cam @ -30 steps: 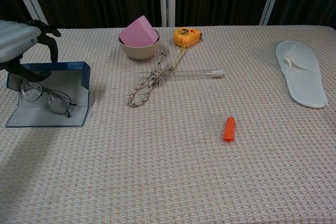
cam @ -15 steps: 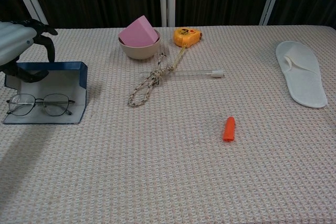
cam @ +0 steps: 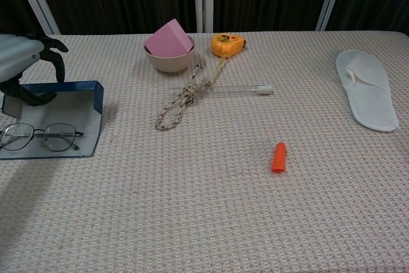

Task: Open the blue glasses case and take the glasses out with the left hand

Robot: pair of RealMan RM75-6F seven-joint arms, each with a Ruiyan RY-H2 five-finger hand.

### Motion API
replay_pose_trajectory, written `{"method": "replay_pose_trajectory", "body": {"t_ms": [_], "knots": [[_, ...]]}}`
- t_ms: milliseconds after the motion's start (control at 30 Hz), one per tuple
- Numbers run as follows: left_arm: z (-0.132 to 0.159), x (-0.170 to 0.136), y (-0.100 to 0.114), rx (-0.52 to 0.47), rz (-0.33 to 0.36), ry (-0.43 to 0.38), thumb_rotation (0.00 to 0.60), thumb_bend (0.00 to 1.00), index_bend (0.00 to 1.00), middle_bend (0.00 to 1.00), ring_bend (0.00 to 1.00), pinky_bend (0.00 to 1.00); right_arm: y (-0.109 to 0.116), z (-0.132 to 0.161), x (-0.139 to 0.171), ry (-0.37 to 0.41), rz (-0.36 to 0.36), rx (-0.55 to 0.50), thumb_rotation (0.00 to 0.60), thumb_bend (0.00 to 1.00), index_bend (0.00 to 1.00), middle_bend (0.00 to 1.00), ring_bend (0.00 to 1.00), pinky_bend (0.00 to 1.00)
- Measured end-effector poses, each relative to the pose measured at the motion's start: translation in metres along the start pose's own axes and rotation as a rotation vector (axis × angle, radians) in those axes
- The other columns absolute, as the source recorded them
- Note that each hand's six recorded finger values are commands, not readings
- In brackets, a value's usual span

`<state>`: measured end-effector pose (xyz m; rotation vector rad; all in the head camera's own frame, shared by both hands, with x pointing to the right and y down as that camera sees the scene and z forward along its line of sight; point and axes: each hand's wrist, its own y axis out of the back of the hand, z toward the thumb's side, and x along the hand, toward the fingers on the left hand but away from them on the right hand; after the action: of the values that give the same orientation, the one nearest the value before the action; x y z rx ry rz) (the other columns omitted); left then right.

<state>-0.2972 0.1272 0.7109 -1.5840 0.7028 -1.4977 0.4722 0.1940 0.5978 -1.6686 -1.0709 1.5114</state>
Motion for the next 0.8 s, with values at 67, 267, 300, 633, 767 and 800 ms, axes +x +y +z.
{"method": "replay_pose_trajectory", "body": {"t_ms": [67, 267, 300, 633, 767, 800], "knots": [[0.0, 0.0, 0.001, -0.008, -0.005, 0.0, 0.6, 0.27, 0.02, 0.09, 0.01, 0.12, 0.001, 0.0, 0.0, 0.001, -0.002, -0.002, 0.6, 0.22, 0.0, 0.0, 0.0, 0.0], [-0.003, 0.0, 0.004, -0.027, 0.003, 0.013, 0.6, 0.22, 0.0, 0.09, 0.0, 0.12, 0.0, 0.0, 0.0, -0.001, -0.001, 0.0, 0.6, 0.22, 0.0, 0.0, 0.0, 0.0], [-0.004, 0.0, 0.005, -0.031, 0.003, 0.014, 0.6, 0.22, 0.0, 0.09, 0.01, 0.12, 0.0, 0.0, 0.0, -0.001, -0.002, 0.0, 0.6, 0.22, 0.0, 0.0, 0.0, 0.0], [-0.001, -0.022, 0.028, -0.14, -0.033, -0.018, 0.6, 0.29, 0.25, 0.09, 0.01, 0.12, 0.005, -0.001, -0.001, -0.003, -0.022, -0.018, 0.6, 0.22, 0.0, 0.0, 0.0, 0.0], [-0.005, -0.046, 0.028, -0.173, -0.108, -0.036, 0.6, 0.31, 0.29, 0.09, 0.01, 0.12, 0.007, 0.0, -0.002, 0.001, -0.029, -0.026, 0.6, 0.22, 0.0, 0.0, 0.0, 0.0], [-0.007, -0.051, 0.025, -0.178, -0.127, -0.036, 0.6, 0.31, 0.29, 0.09, 0.01, 0.12, 0.007, 0.0, -0.002, 0.002, -0.028, -0.025, 0.6, 0.22, 0.0, 0.0, 0.0, 0.0]]}}
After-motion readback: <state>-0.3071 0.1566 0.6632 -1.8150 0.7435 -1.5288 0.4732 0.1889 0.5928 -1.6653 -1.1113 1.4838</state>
